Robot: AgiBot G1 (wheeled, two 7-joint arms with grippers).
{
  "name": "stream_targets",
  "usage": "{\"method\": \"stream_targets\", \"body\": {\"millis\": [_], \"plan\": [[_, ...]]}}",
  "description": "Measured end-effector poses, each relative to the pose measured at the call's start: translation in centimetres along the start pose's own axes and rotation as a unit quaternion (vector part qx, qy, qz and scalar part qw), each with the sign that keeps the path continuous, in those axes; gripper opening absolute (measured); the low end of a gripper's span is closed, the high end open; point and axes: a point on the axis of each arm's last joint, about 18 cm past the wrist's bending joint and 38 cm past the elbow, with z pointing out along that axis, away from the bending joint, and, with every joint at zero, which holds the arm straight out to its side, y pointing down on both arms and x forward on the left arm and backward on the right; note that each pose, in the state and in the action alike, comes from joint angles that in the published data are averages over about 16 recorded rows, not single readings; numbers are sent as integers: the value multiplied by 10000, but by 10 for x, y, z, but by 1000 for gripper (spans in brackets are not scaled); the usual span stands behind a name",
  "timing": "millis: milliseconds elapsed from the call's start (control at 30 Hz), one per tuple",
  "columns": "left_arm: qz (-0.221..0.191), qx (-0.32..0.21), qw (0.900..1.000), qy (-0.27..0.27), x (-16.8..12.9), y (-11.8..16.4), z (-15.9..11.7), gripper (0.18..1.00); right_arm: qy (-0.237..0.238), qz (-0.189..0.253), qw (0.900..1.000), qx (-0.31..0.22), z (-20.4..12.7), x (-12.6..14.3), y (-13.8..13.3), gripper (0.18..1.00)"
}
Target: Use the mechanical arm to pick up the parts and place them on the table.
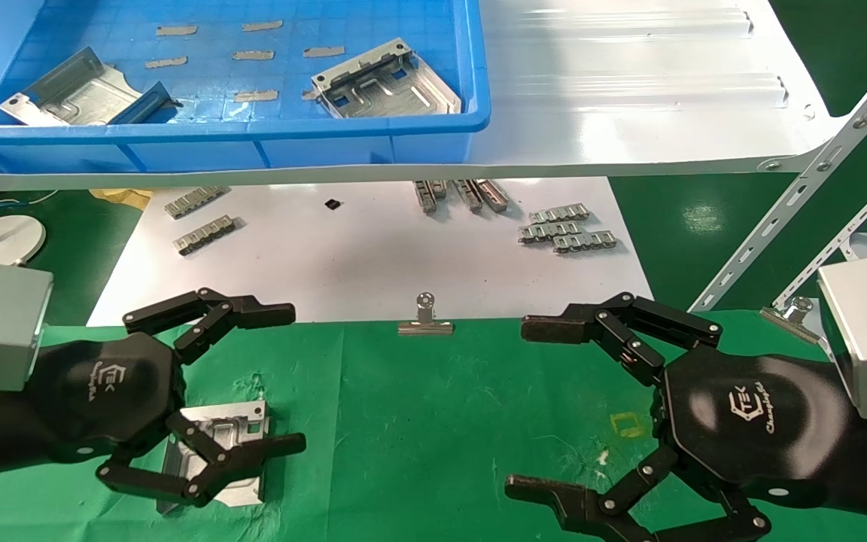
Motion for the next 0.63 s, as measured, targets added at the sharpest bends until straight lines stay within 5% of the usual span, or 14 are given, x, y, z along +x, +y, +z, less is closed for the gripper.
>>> {"method": "stream_targets", "body": {"millis": [633], "plan": [[-252,228,9988,347,36,-36,6,1001,1,1,10000,0,0,0,0,1000]]}}
